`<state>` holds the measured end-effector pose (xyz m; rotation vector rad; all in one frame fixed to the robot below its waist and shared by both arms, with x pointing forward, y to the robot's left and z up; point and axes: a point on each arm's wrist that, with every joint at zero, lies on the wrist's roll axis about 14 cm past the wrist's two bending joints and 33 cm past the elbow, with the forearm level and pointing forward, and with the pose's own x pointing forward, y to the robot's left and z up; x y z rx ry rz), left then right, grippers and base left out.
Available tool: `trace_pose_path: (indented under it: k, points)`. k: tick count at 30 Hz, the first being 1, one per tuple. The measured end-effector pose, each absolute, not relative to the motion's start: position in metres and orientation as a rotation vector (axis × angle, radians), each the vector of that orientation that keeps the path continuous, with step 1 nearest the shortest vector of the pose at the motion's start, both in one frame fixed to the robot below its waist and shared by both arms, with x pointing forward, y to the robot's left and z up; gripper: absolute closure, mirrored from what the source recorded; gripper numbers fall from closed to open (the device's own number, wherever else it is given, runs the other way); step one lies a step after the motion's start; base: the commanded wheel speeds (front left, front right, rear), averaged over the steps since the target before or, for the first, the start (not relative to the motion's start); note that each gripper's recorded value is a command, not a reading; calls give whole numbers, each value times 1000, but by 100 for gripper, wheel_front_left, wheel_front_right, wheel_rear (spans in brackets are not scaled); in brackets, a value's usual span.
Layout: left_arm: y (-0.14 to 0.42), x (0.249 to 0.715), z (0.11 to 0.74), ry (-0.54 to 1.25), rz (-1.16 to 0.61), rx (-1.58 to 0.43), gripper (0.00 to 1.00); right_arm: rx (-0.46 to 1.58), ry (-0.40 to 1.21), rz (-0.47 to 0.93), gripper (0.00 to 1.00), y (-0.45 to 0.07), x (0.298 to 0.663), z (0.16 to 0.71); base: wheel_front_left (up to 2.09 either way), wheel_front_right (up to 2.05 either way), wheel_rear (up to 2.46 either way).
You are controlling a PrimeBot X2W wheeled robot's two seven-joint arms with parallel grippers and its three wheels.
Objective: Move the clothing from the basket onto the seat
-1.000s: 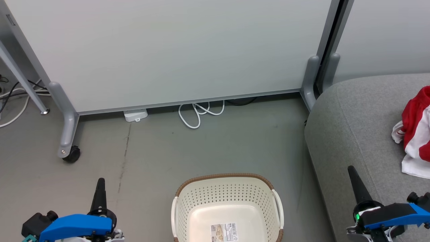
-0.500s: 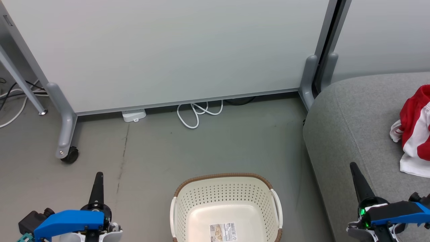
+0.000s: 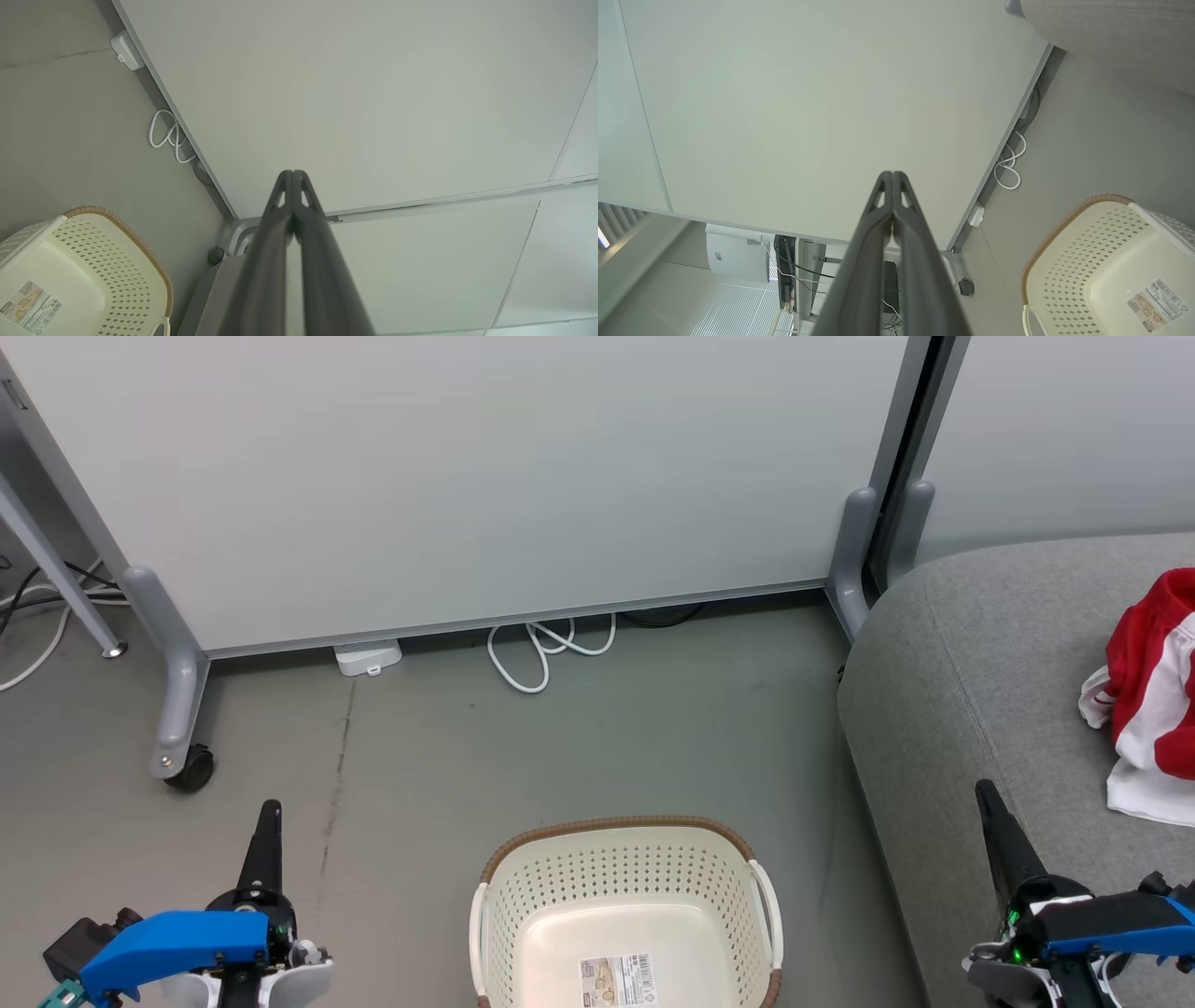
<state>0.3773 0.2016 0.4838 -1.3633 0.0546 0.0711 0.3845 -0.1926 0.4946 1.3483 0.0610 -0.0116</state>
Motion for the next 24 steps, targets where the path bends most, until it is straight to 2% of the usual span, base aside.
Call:
trace_pose_path:
  k: [24]
  points:
    - [201,385,499,18,25,-1528,100,1522,19,-8,100,-198,387,503,0,0,0]
